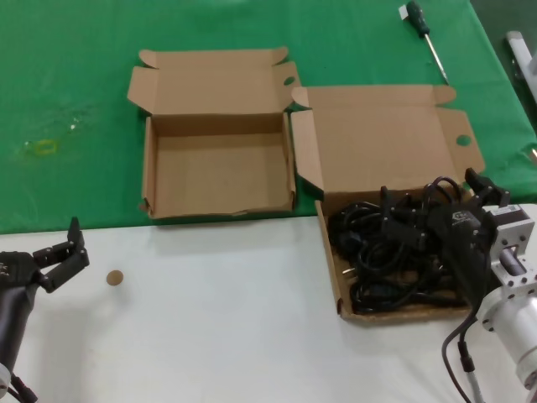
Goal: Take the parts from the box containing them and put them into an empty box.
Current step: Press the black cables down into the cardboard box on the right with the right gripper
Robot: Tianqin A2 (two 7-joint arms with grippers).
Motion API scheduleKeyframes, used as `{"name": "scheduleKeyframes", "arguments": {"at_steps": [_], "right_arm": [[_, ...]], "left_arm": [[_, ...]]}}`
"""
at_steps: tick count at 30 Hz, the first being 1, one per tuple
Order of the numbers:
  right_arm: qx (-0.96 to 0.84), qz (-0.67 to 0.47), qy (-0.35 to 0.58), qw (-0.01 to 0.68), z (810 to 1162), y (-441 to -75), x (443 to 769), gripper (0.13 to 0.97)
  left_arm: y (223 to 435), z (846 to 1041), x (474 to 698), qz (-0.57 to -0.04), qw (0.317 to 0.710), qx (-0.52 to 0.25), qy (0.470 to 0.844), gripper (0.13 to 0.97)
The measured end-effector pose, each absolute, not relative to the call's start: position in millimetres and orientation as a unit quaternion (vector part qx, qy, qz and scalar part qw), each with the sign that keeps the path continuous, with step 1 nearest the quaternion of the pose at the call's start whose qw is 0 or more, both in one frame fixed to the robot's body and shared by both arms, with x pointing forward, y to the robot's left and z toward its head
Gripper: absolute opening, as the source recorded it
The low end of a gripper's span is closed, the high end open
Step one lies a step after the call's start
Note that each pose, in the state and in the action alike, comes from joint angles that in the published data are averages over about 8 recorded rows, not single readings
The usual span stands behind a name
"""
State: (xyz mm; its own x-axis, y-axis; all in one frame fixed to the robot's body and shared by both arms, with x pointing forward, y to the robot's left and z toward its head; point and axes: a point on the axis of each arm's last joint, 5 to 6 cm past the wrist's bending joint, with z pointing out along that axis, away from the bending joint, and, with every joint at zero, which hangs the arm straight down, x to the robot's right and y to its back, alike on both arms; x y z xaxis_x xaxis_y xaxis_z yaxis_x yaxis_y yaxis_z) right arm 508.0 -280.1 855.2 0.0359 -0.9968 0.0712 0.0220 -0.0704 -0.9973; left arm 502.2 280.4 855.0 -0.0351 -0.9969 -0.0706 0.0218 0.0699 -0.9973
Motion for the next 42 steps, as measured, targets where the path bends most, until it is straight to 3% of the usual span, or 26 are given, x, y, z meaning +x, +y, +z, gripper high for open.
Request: {"name": "scheduleKeyframes", "arguments": {"at_steps": [19,30,36,40,42], "right_arm": [[-0.524,-0.510,0.468,0.496,854,-279,505,0.966],[-0.559,-0.516,0.437,0.480,861,-297,501,0.966],[-0.602,-0.518,0.383,0.472,882,-316,503,0.966],[-0.644,-0.514,0.327,0.462,902,-328,508,0.966],[-0.668,-0.511,0.295,0.454,912,-334,512,0.966]], "left_arm": [[280,855.0,502,-0.496,0.513,-0.468,0.521,0.906],[280,855.0,502,-0.496,0.513,-0.468,0.521,0.727],[280,855.0,502,-0.496,0.513,-0.468,0.521,0.577],[280,855.0,502,-0.496,0.513,-0.468,0.521,0.577],[280,855.0,502,-0.496,0.513,-0.468,0.521,0.524]]}}
